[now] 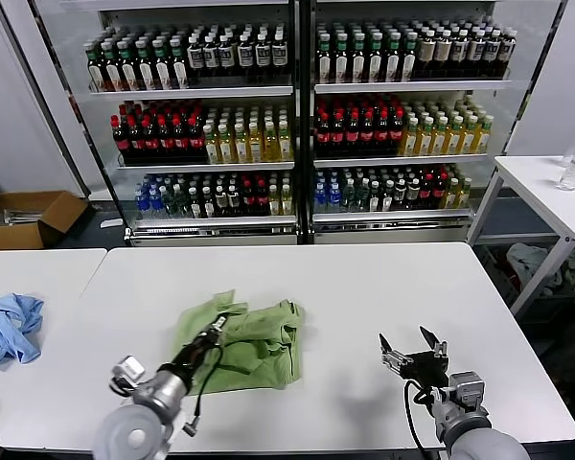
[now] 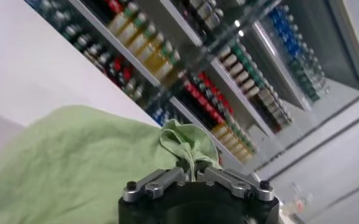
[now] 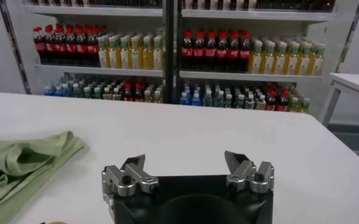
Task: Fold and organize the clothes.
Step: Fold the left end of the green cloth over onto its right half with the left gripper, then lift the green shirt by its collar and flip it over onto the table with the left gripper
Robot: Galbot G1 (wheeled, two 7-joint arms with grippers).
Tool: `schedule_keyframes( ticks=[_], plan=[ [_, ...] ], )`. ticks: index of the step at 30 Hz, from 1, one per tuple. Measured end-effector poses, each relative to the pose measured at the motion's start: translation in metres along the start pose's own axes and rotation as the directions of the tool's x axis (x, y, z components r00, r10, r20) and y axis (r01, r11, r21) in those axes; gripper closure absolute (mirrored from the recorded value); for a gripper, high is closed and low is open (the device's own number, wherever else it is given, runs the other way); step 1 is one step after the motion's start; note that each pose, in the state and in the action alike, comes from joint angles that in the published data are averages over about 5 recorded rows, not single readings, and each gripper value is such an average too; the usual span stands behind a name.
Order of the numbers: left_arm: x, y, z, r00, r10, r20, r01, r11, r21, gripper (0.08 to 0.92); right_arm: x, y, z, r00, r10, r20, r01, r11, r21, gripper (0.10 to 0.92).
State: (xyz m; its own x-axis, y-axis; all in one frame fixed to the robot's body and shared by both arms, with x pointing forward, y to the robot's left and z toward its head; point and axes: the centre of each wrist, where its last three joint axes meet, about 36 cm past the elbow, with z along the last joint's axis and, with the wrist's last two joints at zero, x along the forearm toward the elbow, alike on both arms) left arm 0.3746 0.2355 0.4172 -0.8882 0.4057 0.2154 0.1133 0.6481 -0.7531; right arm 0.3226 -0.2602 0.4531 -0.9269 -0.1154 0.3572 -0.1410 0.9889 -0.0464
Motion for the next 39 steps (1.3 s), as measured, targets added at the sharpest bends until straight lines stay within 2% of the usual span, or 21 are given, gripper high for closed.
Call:
schedule_keyframes(
  ticks=[7,13,18,22,25,28,31,35,39],
  plan=[
    [-0.023,-0.014,0.019,0.9973,0.041,-0.060,-0.044,0.998,-0.050,0.675,-0.001,-0.001,0.002,1.000,0.000,-0.009,0.000,1.000,-0.004,0.200],
    [-0.032,-0.024,0.027,0.9955,0.044,-0.084,-0.052,0.993,-0.103,0.501,-0.005,0.001,0.004,1.000,-0.004,-0.012,0.003,1.000,-0.017,0.200],
    [-0.023,-0.025,0.022,0.9976,0.008,-0.069,-0.021,0.984,-0.177,0.354,-0.006,0.001,0.004,1.000,-0.002,-0.008,0.002,1.000,-0.022,0.200],
    [-0.007,-0.012,0.013,0.9972,-0.071,-0.023,0.063,0.964,-0.257,0.244,-0.007,0.000,0.004,1.000,0.003,-0.006,-0.003,1.000,-0.025,0.200],
    [0.006,0.003,0.006,0.9872,-0.158,0.022,0.157,0.932,-0.326,0.193,-0.008,-0.001,0.004,1.000,0.005,-0.005,-0.005,1.000,-0.026,0.200],
    [0.016,0.020,0.003,0.9680,-0.245,0.056,0.247,0.886,-0.393,0.179,-0.008,-0.001,0.004,1.000,0.007,-0.003,-0.007,1.000,-0.026,0.200],
    [0.023,0.034,0.004,0.9470,-0.313,0.074,0.312,0.841,-0.441,0.177,-0.008,0.000,0.004,1.000,0.008,-0.001,-0.008,1.000,-0.025,0.200],
    [0.027,0.044,0.006,0.9276,-0.364,0.085,0.358,0.802,-0.478,0.177,-0.007,-0.001,0.004,1.000,0.011,-0.001,-0.011,1.000,-0.023,0.200],
    [0.027,0.049,0.010,0.9182,-0.388,0.078,0.375,0.787,-0.490,0.180,-0.005,-0.001,0.003,1.000,0.013,0.001,-0.013,1.000,-0.021,0.200]
  ],
)
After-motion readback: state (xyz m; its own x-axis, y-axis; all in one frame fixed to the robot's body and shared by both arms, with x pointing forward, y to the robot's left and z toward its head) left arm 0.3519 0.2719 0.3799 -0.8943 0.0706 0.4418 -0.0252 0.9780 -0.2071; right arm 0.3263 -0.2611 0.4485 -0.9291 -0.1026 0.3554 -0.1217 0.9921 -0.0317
